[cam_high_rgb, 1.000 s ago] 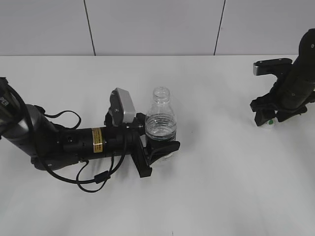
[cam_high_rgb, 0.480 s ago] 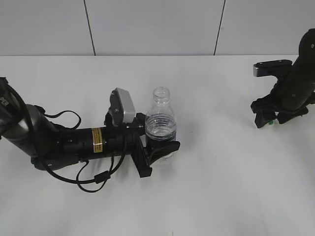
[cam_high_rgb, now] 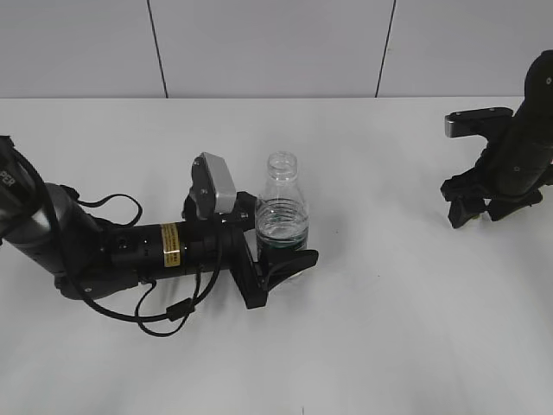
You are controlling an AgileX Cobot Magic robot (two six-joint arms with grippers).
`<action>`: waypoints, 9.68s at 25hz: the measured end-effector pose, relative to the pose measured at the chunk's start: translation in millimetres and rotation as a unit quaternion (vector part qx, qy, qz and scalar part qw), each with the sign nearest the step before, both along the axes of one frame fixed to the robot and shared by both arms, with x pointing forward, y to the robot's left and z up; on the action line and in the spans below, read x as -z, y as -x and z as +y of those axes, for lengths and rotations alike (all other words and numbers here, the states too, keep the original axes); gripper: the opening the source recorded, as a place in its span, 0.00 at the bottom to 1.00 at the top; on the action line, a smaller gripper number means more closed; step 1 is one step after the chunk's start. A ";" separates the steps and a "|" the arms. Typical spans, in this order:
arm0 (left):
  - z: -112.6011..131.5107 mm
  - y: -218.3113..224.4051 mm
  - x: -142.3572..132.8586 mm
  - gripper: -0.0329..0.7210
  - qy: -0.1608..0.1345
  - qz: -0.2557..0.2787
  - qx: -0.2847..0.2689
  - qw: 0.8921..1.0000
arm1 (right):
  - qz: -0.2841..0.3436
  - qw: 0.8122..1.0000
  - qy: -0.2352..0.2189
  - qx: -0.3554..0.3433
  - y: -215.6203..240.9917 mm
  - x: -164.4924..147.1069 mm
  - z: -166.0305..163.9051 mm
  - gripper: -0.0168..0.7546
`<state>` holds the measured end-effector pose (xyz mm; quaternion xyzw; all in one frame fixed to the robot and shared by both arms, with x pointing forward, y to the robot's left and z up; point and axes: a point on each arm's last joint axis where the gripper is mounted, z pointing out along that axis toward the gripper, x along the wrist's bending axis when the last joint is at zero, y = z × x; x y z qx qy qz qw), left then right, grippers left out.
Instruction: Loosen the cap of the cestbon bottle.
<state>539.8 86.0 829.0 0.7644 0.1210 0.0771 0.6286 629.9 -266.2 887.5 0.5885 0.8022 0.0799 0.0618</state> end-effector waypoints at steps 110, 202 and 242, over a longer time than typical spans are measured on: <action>222.1 30.0 -272.8 0.75 -0.244 0.259 -0.571 0.740 | 0.011 0.999 -0.045 0.012 62.4 -141.2 3.1 0.57; 215.0 310.5 -230.0 0.74 -0.086 0.091 -0.594 0.795 | -0.464 0.885 -0.044 0.016 377.7 -309.8 -28.1 0.57; 215.0 310.5 -230.0 0.74 -0.086 0.091 -0.594 0.795 | -0.425 0.903 -0.039 0.051 400.8 -166.2 -33.7 0.57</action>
